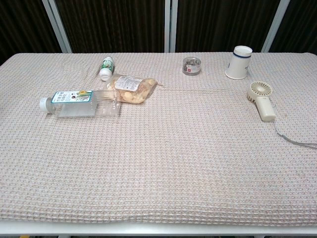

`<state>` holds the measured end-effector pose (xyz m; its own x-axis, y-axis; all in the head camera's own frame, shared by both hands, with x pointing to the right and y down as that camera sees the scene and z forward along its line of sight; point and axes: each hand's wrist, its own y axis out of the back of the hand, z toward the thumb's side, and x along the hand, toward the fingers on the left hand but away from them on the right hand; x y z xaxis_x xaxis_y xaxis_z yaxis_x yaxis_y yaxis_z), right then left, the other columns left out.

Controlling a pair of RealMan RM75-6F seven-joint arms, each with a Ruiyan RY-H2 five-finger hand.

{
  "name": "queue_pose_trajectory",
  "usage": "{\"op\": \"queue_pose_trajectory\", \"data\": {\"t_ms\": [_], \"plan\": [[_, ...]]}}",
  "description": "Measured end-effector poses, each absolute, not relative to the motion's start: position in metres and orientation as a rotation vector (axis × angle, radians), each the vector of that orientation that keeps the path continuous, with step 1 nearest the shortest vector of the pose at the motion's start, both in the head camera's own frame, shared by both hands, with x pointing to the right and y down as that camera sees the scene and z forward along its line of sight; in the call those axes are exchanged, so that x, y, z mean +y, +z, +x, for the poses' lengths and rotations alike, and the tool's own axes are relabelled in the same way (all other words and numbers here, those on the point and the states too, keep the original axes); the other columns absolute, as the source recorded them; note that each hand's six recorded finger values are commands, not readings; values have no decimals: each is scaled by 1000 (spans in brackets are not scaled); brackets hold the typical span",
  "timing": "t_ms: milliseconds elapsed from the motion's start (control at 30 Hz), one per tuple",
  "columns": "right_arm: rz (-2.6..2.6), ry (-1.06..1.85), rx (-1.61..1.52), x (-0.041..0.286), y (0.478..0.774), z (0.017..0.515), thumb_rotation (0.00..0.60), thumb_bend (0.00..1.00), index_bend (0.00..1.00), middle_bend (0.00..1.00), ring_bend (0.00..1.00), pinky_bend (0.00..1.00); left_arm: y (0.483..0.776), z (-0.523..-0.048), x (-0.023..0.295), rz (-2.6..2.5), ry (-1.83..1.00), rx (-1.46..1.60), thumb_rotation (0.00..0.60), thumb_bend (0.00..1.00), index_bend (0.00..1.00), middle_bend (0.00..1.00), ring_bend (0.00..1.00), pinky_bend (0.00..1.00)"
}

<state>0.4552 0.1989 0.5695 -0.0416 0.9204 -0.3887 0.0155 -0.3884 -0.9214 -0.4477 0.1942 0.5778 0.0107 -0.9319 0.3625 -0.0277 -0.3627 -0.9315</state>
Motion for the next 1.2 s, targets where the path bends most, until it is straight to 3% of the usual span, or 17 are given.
{"op": "queue_pose_trajectory", "data": {"t_ms": [933,1000,1100,1133,1200], "plan": [[-1488,1548,-999,201,575,455,600,363,0,0,0,0,587,-441,200,-1546,-1456,1011,600,20,94,77,31,193],[-1493,1547,-988,200,577,453,600,483,0,0,0,0,588,-441,200,-1548,-1458,1007,600,20,94,77,31,193],[-1494,1554,-968,200,580,450,600,860,0,0,0,0,589,-440,200,-1552,-1457,1003,600,20,94,77,31,193],[-1491,1556,-961,200,581,449,600,941,0,0,0,0,590,-440,200,-1553,-1459,998,600,20,94,77,31,193],[-1483,1562,-940,198,584,447,600,1000,0,0,0,5,590,-440,201,-1555,-1462,993,600,20,94,77,31,194]]}}
